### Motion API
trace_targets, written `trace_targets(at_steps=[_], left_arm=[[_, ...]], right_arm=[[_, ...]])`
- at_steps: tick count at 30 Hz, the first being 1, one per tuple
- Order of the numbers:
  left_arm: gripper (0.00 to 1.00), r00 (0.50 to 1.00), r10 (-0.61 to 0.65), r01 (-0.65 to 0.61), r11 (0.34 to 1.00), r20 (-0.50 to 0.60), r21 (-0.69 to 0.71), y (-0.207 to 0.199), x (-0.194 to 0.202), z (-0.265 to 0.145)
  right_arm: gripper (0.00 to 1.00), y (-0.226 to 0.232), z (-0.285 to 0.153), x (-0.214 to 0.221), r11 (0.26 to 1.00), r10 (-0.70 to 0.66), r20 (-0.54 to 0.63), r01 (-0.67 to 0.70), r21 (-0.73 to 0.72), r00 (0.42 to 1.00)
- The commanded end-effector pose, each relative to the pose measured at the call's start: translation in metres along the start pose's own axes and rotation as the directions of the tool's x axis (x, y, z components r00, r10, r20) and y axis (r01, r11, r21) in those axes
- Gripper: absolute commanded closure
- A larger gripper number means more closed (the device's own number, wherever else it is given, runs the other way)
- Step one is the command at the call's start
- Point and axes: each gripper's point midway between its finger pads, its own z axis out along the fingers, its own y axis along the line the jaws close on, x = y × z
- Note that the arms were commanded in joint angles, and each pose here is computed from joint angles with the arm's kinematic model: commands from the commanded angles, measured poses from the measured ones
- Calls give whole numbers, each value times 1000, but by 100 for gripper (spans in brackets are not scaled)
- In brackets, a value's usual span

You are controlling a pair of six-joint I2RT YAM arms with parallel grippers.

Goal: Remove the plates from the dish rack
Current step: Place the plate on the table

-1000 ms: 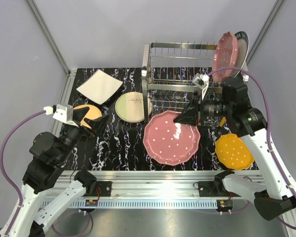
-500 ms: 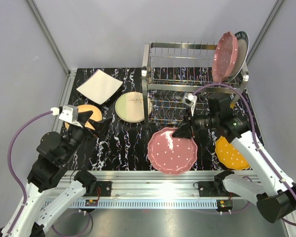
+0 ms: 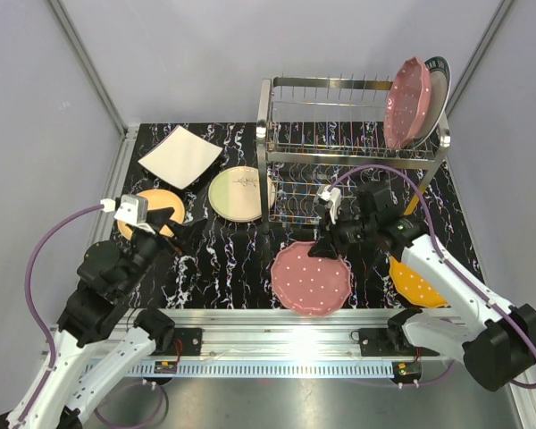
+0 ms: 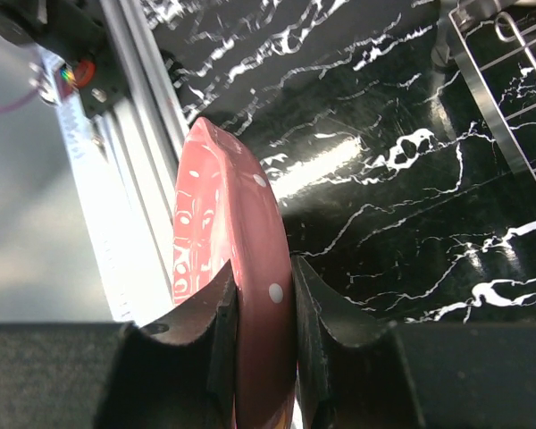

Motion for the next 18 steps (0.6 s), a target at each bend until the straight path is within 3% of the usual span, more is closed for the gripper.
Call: trace_targets(at_steps=[1,10,18], left_arm=[[1,998,-16,15,1000,55,18,-4,-11,-1],[1,999,-17,17,1000,37,15,-1,0,0],[1,997,-75,75,995,7,60,-7,23,7]], right_arm=[[100,-2,11,-19,990,-137,68,138,-12,988],[100,-12,29,-7,983,-181,27,182,-14,983],[100,-1,5,8,960,-281,-34,281,-7,959]])
